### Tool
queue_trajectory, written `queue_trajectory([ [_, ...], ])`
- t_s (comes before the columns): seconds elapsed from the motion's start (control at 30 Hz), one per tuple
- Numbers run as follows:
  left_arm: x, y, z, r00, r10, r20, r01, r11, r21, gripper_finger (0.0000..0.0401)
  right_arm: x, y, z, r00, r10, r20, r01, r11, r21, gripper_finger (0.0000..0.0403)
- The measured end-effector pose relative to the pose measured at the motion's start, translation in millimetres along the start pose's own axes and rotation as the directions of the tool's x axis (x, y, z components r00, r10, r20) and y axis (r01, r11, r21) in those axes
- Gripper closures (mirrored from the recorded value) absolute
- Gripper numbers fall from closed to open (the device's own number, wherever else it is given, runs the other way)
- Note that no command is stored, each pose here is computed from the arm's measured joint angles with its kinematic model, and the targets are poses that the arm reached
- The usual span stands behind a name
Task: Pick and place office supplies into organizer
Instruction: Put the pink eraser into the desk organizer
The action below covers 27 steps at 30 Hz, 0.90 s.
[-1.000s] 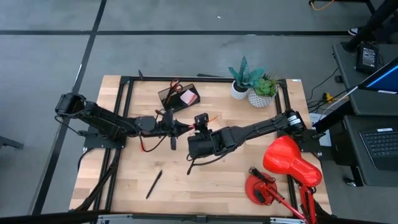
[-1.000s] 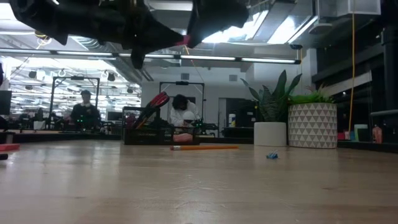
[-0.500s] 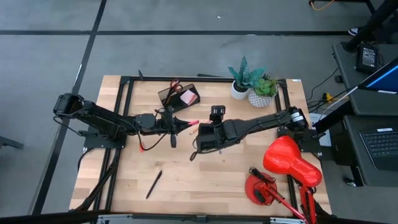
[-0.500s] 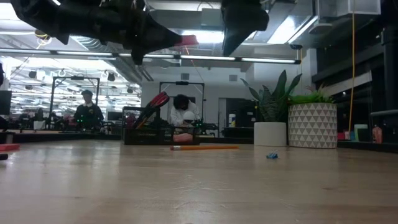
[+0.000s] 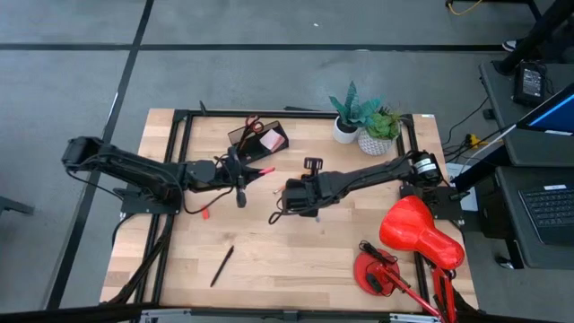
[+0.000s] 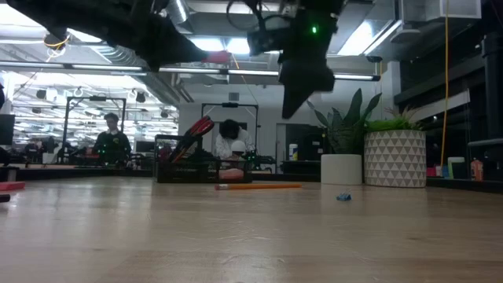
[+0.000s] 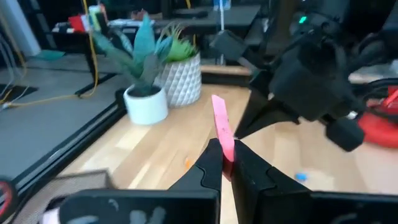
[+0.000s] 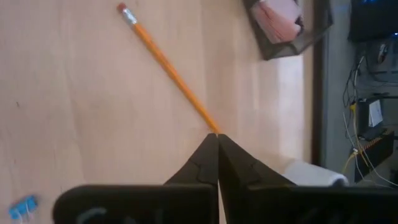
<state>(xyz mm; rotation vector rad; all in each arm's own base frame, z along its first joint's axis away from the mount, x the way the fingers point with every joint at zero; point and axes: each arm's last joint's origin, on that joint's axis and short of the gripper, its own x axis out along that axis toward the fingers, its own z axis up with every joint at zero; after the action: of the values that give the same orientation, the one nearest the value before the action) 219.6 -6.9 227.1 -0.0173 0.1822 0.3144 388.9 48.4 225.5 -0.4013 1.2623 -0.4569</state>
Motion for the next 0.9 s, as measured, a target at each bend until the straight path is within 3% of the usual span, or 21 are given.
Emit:
queue_trajectory([
  [0.1,-4,2,-2,0.999,0.027,-0.039,-0.026,0.999,0.018,0.0395,10,7,-6,1.0,0.009,0.023,-0.009,1.0,0.013,0.04],
  [0.23,-5,4,-6,0.995,0.082,-0.05,-0.079,0.996,0.047,0.0395,8,4,-14,0.985,0.058,0.164,-0.072,0.994,0.08,0.0401],
  [0.53,-8,15,-36,0.989,0.134,-0.068,-0.136,0.991,-0.018,0.0395,-7,-10,-49,0.833,0.169,0.526,-0.263,0.959,0.109,0.0402],
  [0.73,-7,27,-45,0.952,0.279,-0.127,-0.295,0.946,-0.132,0.0395,-5,-12,-73,0.767,0.153,0.623,-0.293,0.948,0.128,0.0402],
  [0.9,-6,34,-55,0.92,0.334,-0.204,-0.367,0.917,-0.155,0.0395,5,-8,-84,0.769,0.149,0.621,-0.288,0.949,0.128,0.0402],
])
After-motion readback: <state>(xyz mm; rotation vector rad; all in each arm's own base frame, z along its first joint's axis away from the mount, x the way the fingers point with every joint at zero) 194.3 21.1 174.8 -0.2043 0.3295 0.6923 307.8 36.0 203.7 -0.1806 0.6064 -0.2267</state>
